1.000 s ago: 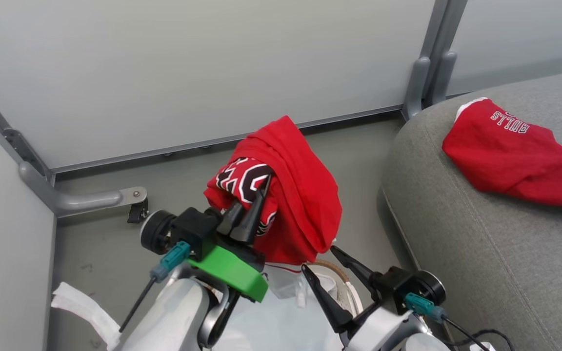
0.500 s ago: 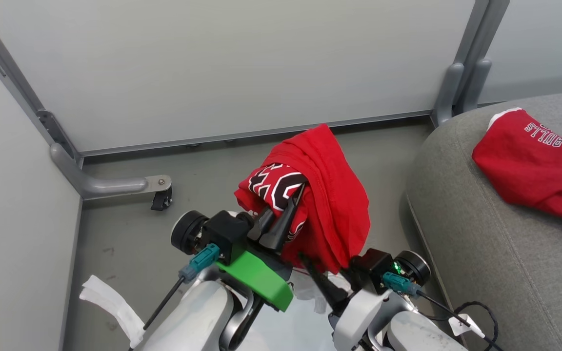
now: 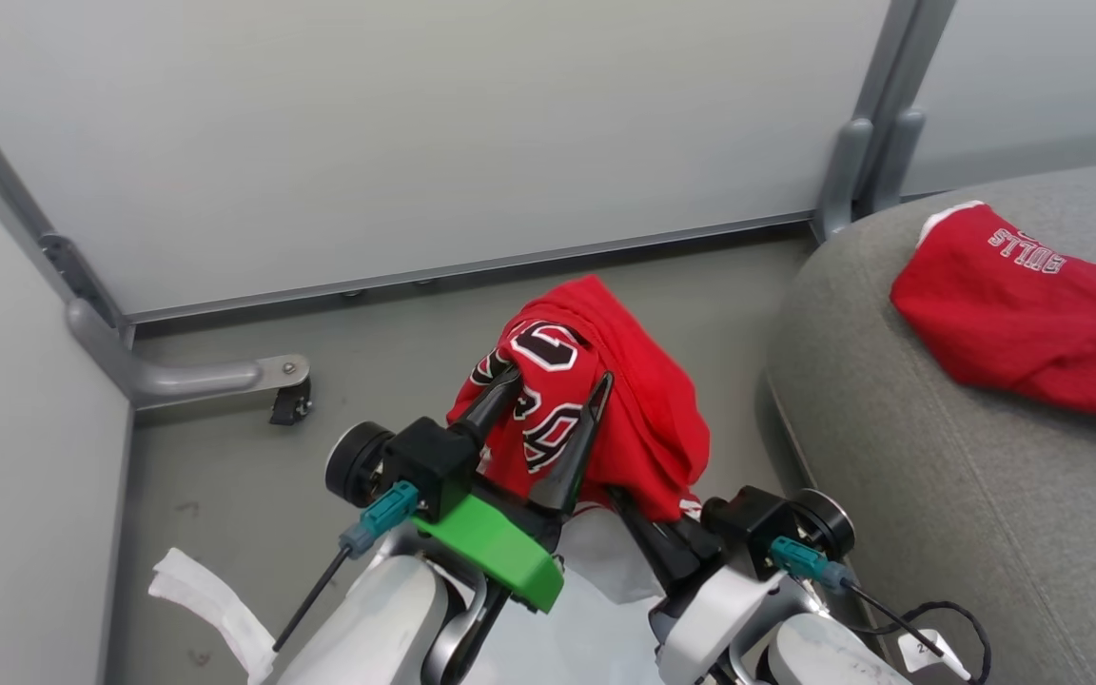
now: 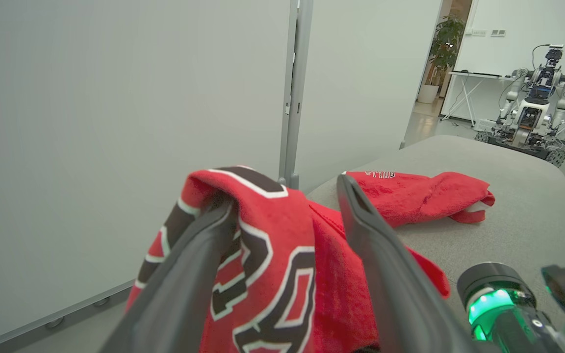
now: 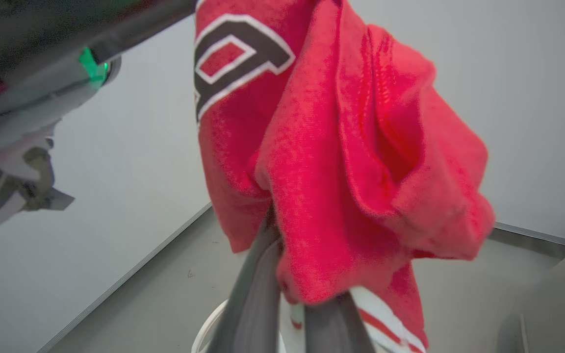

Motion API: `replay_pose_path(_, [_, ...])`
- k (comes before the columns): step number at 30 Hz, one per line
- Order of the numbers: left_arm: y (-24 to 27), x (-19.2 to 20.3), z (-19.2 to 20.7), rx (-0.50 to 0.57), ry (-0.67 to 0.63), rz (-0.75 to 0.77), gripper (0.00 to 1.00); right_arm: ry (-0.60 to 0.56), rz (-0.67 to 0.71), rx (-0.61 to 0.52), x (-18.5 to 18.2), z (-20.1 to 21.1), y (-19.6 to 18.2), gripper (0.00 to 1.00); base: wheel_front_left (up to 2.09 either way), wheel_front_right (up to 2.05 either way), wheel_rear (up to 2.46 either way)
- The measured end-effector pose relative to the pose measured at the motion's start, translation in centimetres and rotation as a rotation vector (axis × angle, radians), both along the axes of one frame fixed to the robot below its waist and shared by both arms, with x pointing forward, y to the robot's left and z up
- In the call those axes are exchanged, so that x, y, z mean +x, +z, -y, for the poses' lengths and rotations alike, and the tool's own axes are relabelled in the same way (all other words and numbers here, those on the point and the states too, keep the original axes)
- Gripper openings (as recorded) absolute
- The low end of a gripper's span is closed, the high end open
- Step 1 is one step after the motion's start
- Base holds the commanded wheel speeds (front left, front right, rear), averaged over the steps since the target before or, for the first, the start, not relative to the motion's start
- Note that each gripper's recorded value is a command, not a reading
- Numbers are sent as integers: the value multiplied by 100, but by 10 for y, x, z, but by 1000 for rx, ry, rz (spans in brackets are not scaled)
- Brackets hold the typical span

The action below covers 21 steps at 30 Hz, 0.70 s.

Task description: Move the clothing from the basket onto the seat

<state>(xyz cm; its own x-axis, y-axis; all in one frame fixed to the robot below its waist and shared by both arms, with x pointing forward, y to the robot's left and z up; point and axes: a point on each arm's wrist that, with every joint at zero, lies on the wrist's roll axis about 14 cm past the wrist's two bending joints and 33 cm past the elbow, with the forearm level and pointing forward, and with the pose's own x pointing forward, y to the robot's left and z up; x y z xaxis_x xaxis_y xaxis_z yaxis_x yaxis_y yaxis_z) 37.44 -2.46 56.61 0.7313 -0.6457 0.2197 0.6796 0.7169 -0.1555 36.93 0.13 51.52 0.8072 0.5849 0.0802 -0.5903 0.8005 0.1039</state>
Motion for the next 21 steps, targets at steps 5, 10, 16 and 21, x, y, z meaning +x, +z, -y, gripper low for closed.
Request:
replay_pose_path(5, [-10,1,8,7,-24,-25,100,-60,26,25,-2,18,9,0,0,0,0])
replay_pose_path(10, [-17,4,22,15,-63,-39,100,-122,51,44,-5,38,18,0,0,0,0])
replay_pose_path(16, [-23,1,53,16,-155,-50,100,-222,68,58,-12,70,25,0,0,0,0])
replay_pose_path(21, [-26,-4,81,14,-240,-56,100,-324,84,66,-18,101,31,0,0,0,0])
